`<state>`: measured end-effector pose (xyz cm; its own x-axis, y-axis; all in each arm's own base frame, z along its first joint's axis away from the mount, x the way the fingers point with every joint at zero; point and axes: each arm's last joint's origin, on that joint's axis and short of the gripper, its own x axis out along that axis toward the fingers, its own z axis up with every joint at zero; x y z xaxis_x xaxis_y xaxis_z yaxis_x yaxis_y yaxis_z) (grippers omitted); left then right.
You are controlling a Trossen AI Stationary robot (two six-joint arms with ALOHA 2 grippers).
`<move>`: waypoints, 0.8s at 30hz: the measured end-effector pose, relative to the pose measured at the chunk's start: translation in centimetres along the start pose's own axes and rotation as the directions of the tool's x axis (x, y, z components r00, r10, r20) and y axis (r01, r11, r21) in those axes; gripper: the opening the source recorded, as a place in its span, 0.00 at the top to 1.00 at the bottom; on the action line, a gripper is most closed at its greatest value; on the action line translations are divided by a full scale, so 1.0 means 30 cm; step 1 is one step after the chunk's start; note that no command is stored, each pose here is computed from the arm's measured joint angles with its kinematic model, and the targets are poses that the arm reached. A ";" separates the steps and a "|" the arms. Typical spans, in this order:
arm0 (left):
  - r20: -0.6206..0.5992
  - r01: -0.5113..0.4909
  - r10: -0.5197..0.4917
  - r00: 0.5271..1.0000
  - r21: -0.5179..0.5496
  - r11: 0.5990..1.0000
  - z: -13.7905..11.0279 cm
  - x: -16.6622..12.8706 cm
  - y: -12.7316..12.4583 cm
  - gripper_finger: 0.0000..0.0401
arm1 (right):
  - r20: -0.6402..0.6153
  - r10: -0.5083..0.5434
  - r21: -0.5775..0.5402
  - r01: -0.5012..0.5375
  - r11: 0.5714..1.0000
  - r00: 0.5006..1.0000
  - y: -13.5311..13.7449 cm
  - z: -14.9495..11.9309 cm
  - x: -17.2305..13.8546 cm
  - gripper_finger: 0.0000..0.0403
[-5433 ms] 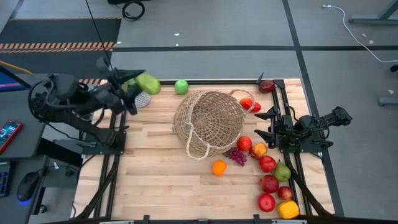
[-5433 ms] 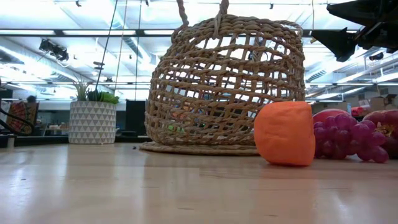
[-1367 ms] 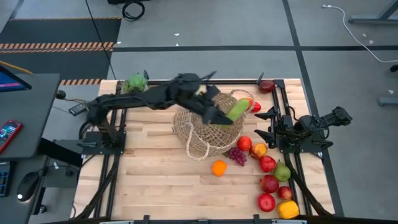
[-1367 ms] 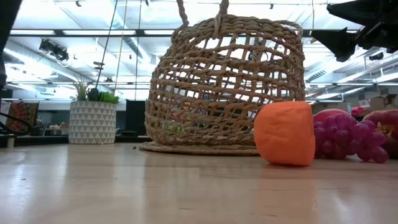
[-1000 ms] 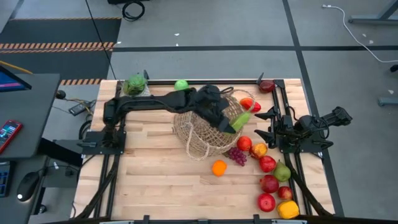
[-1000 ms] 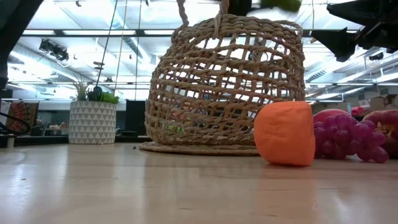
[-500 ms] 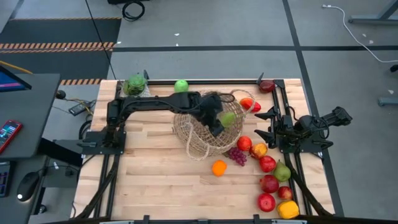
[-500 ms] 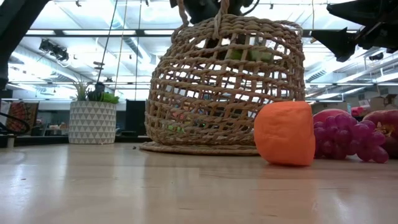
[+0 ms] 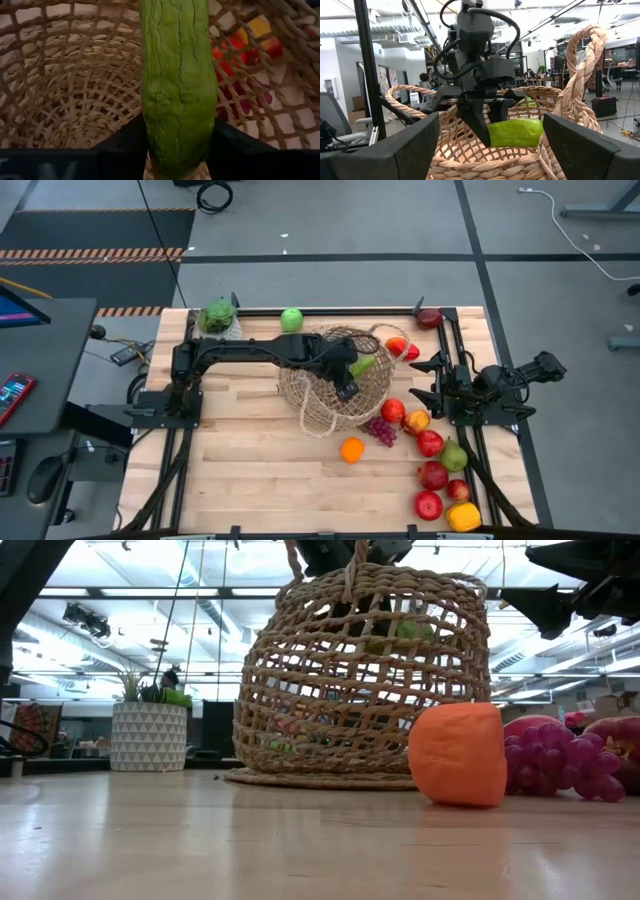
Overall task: Build produce basket
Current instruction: Put the green cucumber into the woven basket
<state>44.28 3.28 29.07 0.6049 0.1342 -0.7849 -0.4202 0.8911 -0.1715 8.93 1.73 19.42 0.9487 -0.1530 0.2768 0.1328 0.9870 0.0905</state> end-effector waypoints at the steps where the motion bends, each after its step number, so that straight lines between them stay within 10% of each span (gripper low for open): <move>1: -0.002 0.001 -0.001 1.000 0.008 1.000 0.002 -0.007 -0.006 0.60 | 0.000 0.000 0.000 0.000 1.000 1.000 0.000 0.000 0.000 0.11; 11: 0.043 -0.064 0.058 0.997 0.150 0.987 0.036 -0.101 -0.061 0.60 | 0.000 0.000 0.000 0.000 1.000 1.000 0.000 0.000 0.000 0.11; 24: -0.038 -0.103 0.117 0.992 0.257 0.961 0.001 0.061 -0.067 0.60 | -0.001 0.001 -0.001 -0.001 1.000 1.000 0.000 0.000 0.001 0.11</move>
<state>46.24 1.76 28.00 0.5258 0.2210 -0.8214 -0.2923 0.9538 0.0696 8.95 1.74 19.42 0.9491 -0.1524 0.2756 0.1325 0.9871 0.0894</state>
